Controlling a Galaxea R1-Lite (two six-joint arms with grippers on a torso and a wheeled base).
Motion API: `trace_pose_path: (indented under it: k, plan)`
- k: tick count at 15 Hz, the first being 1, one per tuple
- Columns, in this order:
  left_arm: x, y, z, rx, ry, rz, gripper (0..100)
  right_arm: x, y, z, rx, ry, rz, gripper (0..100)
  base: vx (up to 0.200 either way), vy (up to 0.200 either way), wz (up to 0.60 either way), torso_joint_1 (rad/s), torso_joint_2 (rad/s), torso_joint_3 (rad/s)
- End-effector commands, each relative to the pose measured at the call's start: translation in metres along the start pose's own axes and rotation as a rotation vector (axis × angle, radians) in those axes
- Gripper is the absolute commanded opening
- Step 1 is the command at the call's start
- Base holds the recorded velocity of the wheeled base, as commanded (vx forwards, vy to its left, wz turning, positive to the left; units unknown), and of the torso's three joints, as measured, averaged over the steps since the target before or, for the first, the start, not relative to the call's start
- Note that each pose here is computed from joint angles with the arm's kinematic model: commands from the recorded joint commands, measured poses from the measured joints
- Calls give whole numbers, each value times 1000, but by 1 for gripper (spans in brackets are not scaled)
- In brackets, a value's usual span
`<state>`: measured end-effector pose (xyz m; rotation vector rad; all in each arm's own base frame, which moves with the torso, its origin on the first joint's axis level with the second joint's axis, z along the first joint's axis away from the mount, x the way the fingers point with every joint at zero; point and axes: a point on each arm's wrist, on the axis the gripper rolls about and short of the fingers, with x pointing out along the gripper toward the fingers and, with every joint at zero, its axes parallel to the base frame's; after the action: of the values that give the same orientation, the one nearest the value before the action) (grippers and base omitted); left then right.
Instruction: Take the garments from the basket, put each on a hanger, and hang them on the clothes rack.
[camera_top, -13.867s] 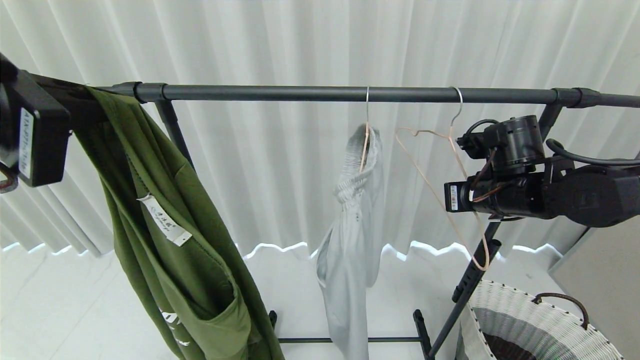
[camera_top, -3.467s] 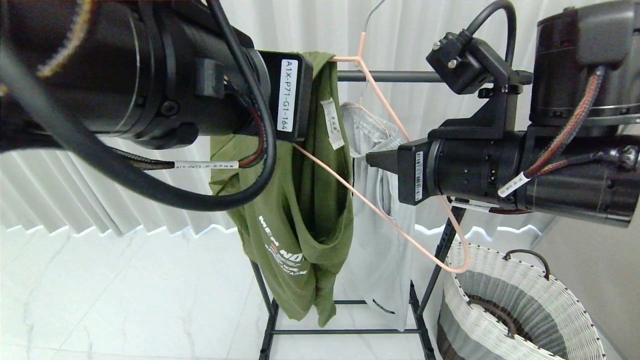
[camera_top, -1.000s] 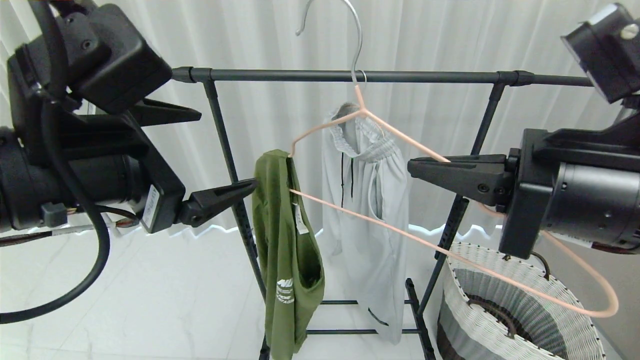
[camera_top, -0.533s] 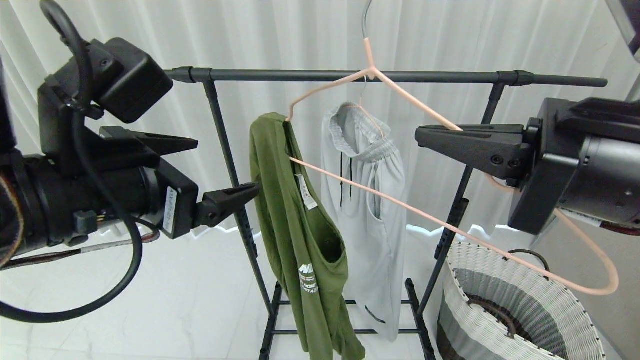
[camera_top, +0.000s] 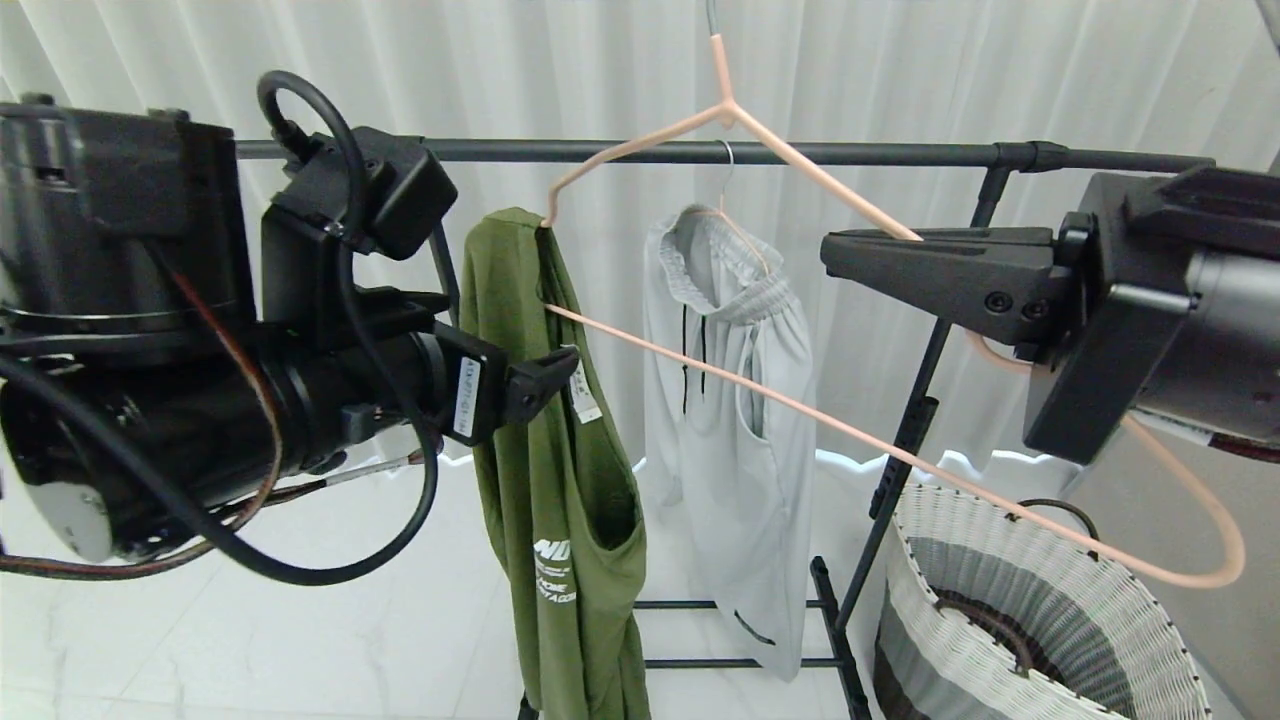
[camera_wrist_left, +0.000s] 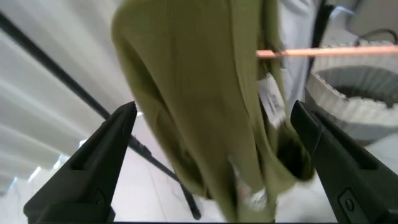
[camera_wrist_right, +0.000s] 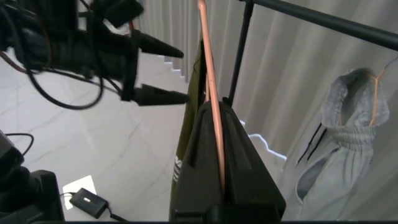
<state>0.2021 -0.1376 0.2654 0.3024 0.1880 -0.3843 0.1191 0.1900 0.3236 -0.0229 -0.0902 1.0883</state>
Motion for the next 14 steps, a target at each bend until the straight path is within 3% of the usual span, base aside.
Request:
trace_pose_path:
  k: [1, 5, 10, 14]
  plan:
    - [17, -6, -16, 14, 61, 21, 100, 2, 1, 0, 0, 1, 6, 0, 0, 0, 0, 0, 0, 0]
    - [16, -6, -23, 11, 58, 28, 100, 2, 1, 0, 0, 1, 6, 0, 0, 0, 0, 0, 0, 0]
    - [22, 12, -23, -19, 33, 106, 100, 2, 1, 0, 0, 1, 8, 0, 0, 0, 0, 0, 0, 0]
    - [16, 12, -24, -19, 27, 101, 100, 2, 0, -1, 1, 4, 2, 0, 0, 0, 0, 0, 0, 0]
